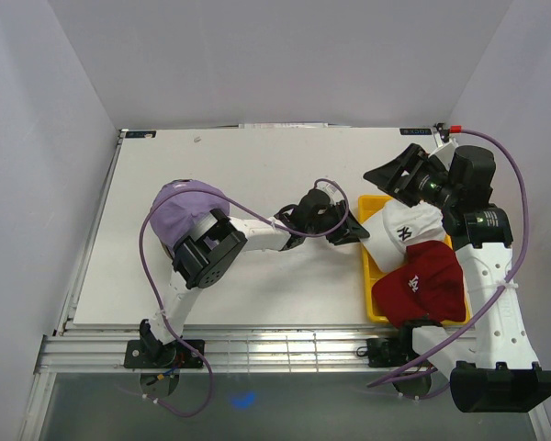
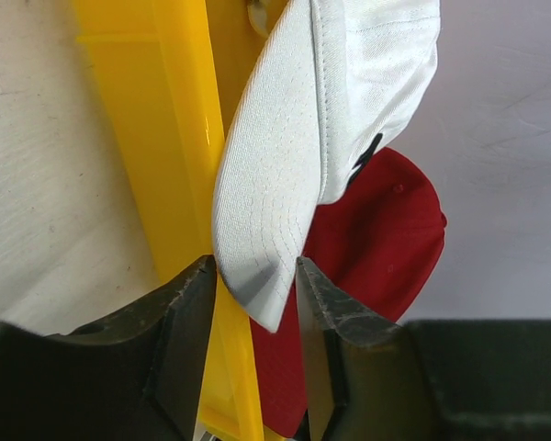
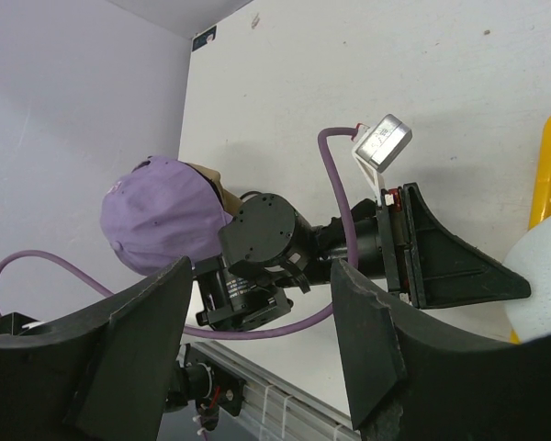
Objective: Stack the hats
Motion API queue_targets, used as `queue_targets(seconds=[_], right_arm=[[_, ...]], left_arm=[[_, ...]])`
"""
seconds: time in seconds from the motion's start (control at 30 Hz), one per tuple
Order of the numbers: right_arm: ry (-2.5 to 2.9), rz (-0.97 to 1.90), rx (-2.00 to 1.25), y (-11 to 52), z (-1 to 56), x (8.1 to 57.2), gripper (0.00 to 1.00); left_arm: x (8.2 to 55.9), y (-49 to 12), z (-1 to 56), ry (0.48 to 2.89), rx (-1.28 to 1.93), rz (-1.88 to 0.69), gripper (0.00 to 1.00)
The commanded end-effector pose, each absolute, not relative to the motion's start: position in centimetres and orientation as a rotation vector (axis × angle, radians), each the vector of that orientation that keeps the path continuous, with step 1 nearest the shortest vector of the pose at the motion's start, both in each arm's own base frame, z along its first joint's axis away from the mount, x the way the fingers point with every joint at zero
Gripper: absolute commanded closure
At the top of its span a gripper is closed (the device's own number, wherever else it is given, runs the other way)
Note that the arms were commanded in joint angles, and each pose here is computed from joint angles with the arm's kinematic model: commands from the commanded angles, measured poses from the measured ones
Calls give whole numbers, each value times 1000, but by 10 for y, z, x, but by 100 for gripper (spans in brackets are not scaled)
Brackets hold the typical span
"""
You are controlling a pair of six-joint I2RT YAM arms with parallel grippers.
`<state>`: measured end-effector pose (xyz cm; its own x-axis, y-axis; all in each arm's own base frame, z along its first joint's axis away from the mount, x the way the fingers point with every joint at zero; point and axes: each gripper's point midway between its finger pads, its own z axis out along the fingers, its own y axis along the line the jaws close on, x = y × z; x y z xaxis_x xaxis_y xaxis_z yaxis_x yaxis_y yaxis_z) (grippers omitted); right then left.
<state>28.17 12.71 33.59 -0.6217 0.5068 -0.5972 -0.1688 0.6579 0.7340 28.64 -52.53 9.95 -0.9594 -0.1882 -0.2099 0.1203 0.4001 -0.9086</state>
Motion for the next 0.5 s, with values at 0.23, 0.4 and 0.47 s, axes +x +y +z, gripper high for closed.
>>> queue_targets(seconds=[0.23,0.4,0.47], right_arm=[[1968,1020,225,129,347,282,33],[1968,1018,224,129,347,283,33],[1967,1021,228,129,346,283,33]], left_arm=[[287,-534,144,2279,6,-1658,62],[285,-533,144,2286,10,-1655,68],[284,-532,144,2287,9,-1654,74]])
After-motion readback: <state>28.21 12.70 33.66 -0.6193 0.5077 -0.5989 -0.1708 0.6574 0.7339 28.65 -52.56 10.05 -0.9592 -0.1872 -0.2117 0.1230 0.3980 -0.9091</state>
